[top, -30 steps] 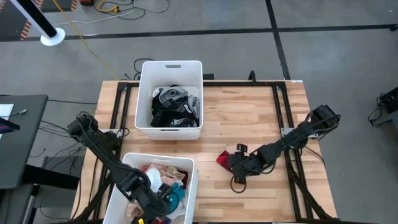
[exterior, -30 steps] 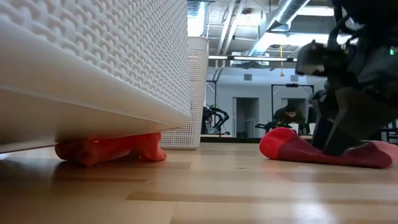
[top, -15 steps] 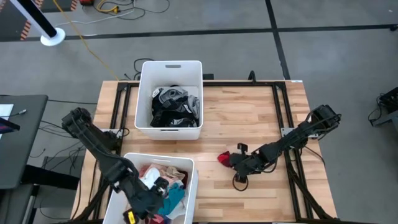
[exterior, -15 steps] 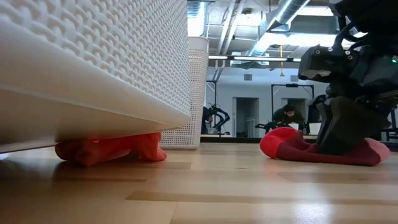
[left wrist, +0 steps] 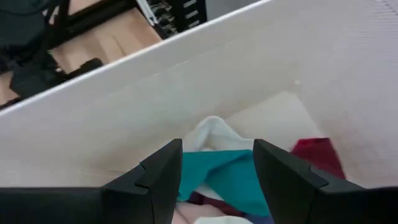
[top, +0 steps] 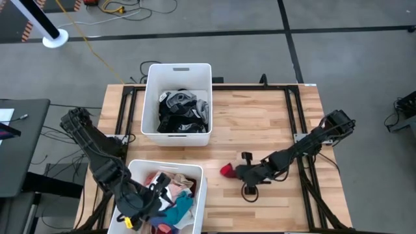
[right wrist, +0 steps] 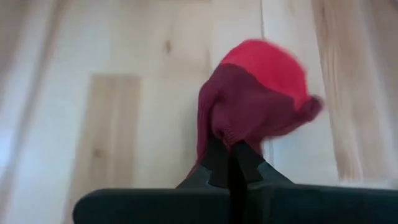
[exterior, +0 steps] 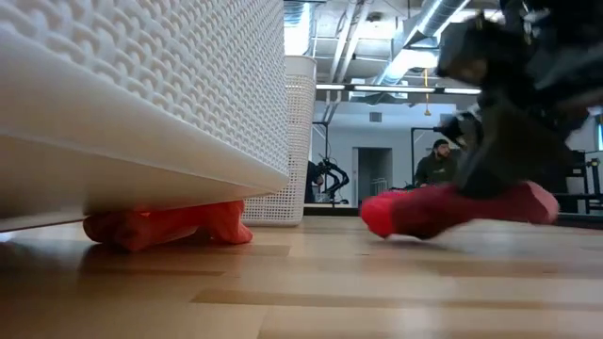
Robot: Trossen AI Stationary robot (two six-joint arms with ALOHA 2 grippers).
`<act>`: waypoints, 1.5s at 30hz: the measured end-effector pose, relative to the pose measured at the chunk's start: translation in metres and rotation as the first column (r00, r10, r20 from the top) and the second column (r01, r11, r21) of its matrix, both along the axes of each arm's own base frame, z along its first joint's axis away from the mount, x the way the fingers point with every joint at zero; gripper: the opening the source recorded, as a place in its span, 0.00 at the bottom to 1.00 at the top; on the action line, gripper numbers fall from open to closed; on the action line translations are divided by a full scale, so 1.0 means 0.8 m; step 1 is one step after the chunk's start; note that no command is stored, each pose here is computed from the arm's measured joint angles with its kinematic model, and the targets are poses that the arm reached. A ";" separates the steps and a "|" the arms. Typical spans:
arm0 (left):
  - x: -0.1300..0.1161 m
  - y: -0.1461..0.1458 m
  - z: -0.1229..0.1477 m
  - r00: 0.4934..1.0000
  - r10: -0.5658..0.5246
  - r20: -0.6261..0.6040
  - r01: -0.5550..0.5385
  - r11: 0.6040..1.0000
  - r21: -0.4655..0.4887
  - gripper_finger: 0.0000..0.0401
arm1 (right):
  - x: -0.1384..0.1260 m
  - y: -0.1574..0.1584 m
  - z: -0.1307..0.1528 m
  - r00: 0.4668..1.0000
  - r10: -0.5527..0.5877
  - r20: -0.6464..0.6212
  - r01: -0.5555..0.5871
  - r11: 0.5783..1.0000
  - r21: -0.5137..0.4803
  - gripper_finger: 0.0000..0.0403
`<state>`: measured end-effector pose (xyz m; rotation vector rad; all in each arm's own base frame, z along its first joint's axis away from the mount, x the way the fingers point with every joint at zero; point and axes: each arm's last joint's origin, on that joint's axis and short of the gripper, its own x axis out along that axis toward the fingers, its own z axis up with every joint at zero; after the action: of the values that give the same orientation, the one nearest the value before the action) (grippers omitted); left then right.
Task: Sort clothes
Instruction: Put the red sock into the bottom white laundry bin
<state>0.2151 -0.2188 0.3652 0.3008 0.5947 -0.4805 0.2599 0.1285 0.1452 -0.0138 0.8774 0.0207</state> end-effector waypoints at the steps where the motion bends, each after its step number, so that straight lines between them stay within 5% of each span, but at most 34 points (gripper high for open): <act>1: 0.000 0.000 0.000 1.000 0.000 0.005 -0.001 1.000 0.008 0.48 | 0.004 0.002 0.006 1.000 0.017 0.015 -0.016 1.000 -0.007 0.01; 10: 0.001 0.004 -0.001 0.999 0.031 0.031 -0.034 0.997 0.075 0.48 | 0.021 0.017 0.079 0.978 0.148 0.150 -0.137 0.987 -0.080 0.01; 19: 0.001 0.007 -0.003 0.997 0.056 0.060 -0.064 0.987 0.144 0.48 | 0.005 0.023 0.162 0.897 0.272 0.348 -0.227 0.960 -0.167 0.00; 26: 0.001 0.012 -0.003 0.986 0.115 0.124 -0.143 0.957 0.252 0.48 | -0.001 0.030 0.211 0.767 0.381 0.516 -0.272 0.922 -0.276 0.00; 35: 0.006 0.019 0.005 0.920 0.225 0.320 -0.346 0.850 0.396 0.48 | 0.018 0.037 0.250 0.593 0.507 0.625 -0.313 0.861 -0.401 0.00; 45: 0.017 0.009 0.029 0.870 0.142 0.472 -0.349 0.855 0.385 0.48 | 0.070 0.054 0.268 0.464 0.639 0.613 -0.355 0.769 -0.532 0.00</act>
<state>0.2284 -0.2119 0.3887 0.7534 0.2971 0.0022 0.3157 0.1716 0.3594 -0.5867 -0.0576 0.4142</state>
